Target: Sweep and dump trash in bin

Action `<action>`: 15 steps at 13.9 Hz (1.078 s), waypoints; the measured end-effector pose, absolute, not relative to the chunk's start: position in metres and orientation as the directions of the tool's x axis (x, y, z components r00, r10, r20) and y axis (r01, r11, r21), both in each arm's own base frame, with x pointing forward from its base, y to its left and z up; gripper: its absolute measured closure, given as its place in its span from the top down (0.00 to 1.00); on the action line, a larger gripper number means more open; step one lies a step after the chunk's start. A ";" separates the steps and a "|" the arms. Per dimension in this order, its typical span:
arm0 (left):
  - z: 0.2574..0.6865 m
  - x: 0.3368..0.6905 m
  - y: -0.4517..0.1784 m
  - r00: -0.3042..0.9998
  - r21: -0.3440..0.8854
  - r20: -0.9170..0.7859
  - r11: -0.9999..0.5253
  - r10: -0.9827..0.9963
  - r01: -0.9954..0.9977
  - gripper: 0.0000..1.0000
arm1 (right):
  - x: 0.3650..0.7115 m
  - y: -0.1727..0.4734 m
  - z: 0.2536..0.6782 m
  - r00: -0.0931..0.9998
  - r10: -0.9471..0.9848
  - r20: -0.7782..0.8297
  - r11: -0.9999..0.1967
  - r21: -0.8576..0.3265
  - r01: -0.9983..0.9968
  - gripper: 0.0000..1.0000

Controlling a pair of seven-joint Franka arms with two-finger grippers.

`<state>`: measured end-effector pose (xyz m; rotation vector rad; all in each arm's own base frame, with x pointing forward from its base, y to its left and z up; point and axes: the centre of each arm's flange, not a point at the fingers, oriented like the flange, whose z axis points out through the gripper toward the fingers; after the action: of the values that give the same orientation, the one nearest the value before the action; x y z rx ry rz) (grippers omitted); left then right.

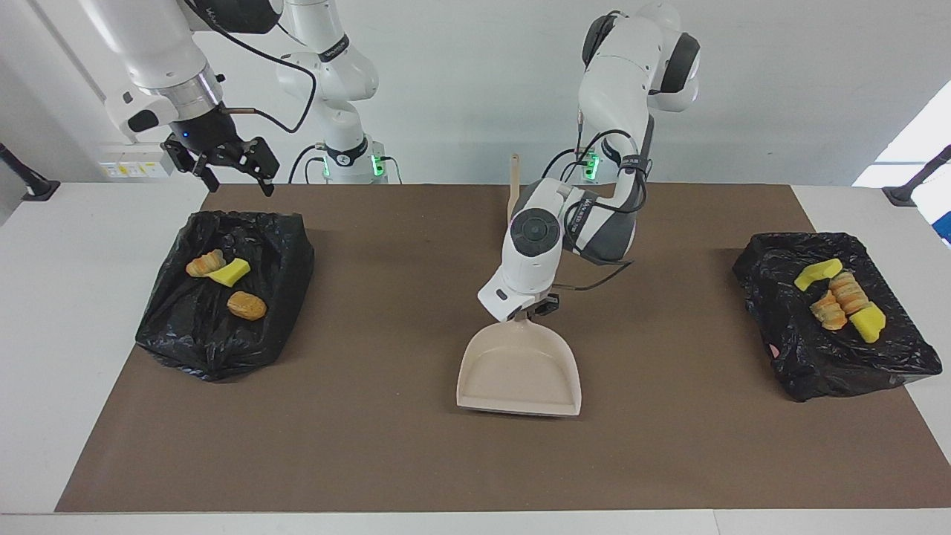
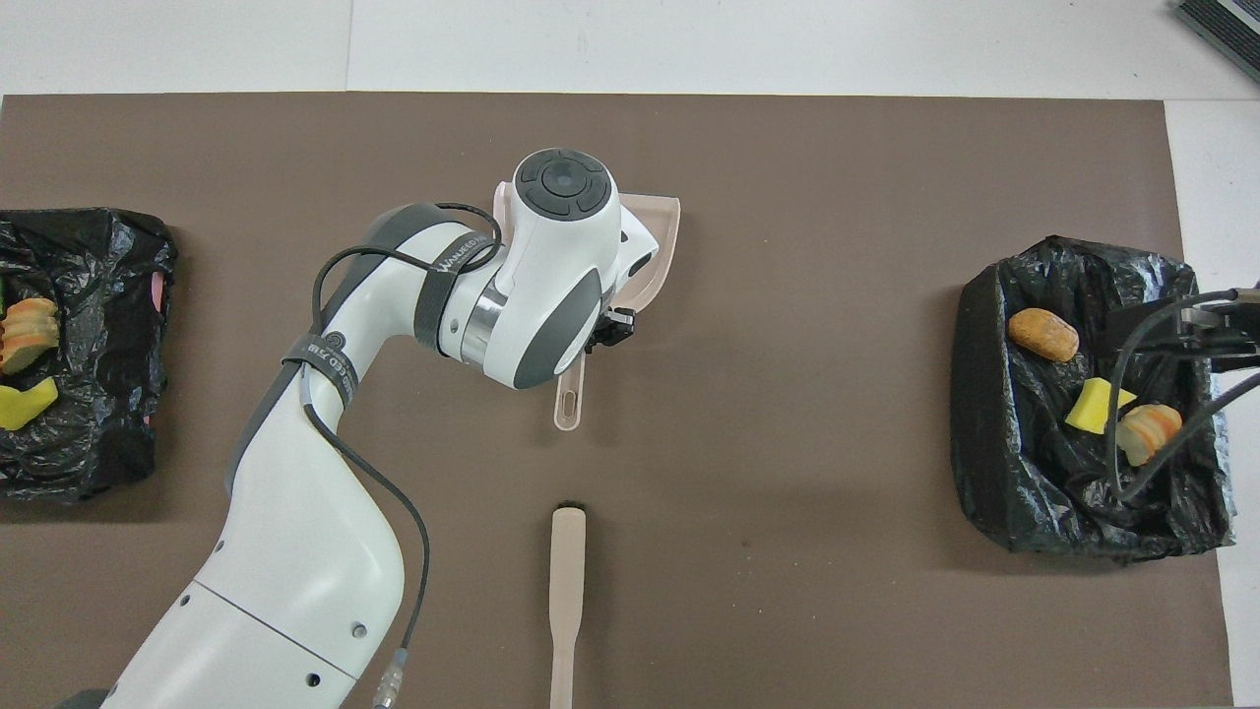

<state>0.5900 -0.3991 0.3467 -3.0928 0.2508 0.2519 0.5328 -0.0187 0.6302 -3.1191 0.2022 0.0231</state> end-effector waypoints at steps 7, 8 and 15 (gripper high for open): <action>0.350 0.590 -0.399 0.975 -0.014 -0.159 -0.987 -0.157 -0.161 0.50 | 0.533 -0.019 0.630 0.992 -0.129 -0.016 -0.992 -0.015 -0.129 1.00; 0.352 0.590 -0.399 0.975 -0.013 -0.156 -0.987 -0.157 -0.161 0.60 | 0.533 -0.019 0.630 0.992 -0.129 -0.016 -0.992 -0.015 -0.129 1.00; 0.432 0.594 -0.336 0.993 -0.001 -0.092 -0.998 -0.069 -0.070 1.00 | 0.533 -0.019 0.630 0.992 -0.129 -0.016 -0.992 -0.015 -0.129 1.00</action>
<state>0.5939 -0.3358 0.4321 -3.1323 0.1094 0.1444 0.5328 -0.0187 0.6302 -3.1191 0.2022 0.0231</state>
